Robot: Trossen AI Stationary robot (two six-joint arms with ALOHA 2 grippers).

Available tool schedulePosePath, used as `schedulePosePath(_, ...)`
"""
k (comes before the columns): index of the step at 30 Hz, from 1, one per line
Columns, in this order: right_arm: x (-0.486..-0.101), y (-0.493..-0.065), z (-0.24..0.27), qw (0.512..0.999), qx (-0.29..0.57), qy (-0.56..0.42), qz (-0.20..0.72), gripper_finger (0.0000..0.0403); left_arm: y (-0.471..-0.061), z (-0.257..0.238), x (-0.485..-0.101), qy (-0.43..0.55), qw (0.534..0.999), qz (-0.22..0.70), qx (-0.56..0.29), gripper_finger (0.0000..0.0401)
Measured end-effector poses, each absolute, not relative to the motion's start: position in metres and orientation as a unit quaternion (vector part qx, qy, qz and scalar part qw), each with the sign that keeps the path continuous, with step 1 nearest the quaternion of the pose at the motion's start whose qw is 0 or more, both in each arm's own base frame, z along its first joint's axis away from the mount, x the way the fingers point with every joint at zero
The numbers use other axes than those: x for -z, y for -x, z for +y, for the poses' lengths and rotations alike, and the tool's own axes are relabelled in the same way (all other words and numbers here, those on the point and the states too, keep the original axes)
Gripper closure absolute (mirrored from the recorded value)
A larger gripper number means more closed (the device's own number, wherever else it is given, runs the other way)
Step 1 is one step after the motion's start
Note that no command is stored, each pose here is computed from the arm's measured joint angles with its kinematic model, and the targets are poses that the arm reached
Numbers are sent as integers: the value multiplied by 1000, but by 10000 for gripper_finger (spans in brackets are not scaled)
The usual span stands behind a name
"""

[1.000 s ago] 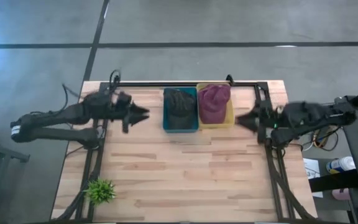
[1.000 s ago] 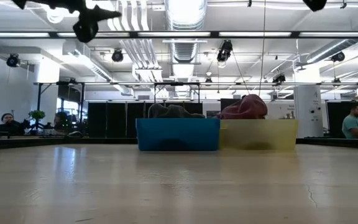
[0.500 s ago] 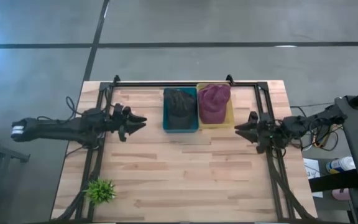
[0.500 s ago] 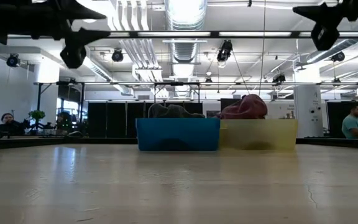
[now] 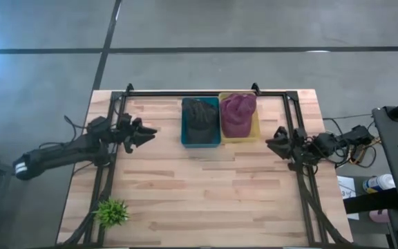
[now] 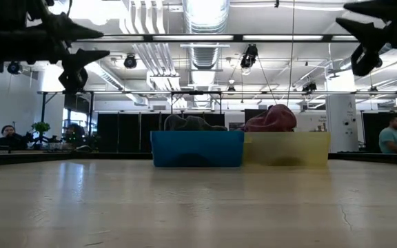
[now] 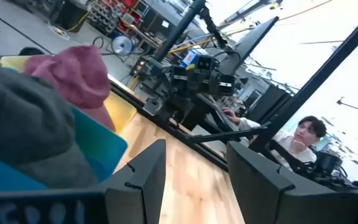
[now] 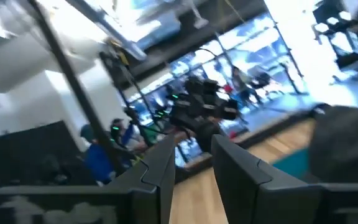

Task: Pick & Place hat
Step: Return to Home Position

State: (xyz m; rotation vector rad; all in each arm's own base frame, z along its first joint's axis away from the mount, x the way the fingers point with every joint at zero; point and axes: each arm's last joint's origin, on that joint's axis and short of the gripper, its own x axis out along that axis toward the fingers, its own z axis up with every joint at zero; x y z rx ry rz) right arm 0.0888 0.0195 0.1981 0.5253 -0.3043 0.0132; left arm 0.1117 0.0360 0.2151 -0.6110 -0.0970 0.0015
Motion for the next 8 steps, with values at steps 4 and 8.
schedulePosePath(4,-188,-91,18,958,34,-258,-118,297,-109,36,-195,290,956,-35,-12,238)
schedulePosePath(8,-182,-92,17,961,65,-250,-96,297,-108,36,-168,299,954,-6,-23,238)
